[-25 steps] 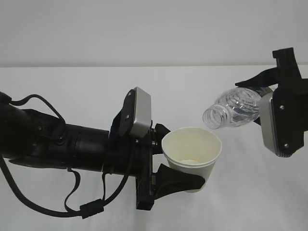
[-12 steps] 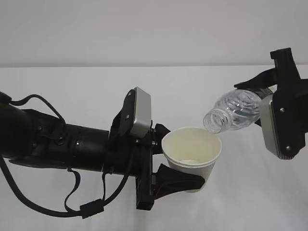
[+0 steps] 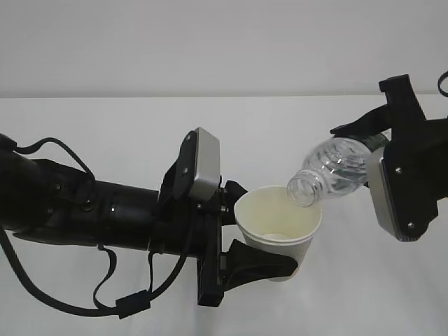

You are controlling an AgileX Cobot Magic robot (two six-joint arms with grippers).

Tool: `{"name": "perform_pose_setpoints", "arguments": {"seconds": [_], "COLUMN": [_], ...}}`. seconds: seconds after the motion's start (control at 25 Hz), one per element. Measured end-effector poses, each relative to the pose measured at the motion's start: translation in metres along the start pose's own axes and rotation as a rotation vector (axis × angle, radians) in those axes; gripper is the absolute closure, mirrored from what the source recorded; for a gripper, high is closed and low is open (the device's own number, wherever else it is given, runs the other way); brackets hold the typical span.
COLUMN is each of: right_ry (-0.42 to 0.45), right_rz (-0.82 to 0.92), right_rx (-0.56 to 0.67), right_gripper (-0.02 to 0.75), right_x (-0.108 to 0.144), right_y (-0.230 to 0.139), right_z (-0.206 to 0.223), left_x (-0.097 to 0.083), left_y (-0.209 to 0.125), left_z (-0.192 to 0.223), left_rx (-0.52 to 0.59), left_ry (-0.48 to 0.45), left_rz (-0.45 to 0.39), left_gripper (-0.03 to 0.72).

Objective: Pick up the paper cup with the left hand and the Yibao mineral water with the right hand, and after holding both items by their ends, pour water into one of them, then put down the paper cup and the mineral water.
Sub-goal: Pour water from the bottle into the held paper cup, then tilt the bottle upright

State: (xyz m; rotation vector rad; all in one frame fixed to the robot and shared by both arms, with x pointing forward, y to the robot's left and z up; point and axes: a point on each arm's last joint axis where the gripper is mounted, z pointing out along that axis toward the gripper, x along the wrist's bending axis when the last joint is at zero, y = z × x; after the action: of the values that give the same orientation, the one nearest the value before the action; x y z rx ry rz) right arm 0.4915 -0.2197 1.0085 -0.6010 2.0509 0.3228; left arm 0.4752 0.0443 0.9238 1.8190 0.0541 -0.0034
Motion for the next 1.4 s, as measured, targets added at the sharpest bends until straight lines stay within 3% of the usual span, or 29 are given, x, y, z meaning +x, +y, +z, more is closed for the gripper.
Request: {"name": "perform_pose_setpoints", "arguments": {"seconds": [0.6,0.92,1.4], "right_ry": [0.008,-0.043,-0.041], "right_rz": [0.007,-0.013,-0.011], "right_rx": [0.022,0.041,0.043], "right_gripper": [0.293,0.293,0.293], "right_x": [0.0,-0.019,-0.019], "right_y": [0.0,-0.005,-0.005], "right_z": [0.0,-0.001,-0.001], "left_x": [0.0,-0.001,0.0], "left_y": [0.0,-0.001,-0.001], "left_z": [0.0,0.0,0.0], "left_rx": [0.003,0.006,0.007], "left_ry": [-0.005,-0.007,0.002], "left_rz": [0.003,0.005,0.001], "left_gripper": [0.204,0.204,0.206]}}
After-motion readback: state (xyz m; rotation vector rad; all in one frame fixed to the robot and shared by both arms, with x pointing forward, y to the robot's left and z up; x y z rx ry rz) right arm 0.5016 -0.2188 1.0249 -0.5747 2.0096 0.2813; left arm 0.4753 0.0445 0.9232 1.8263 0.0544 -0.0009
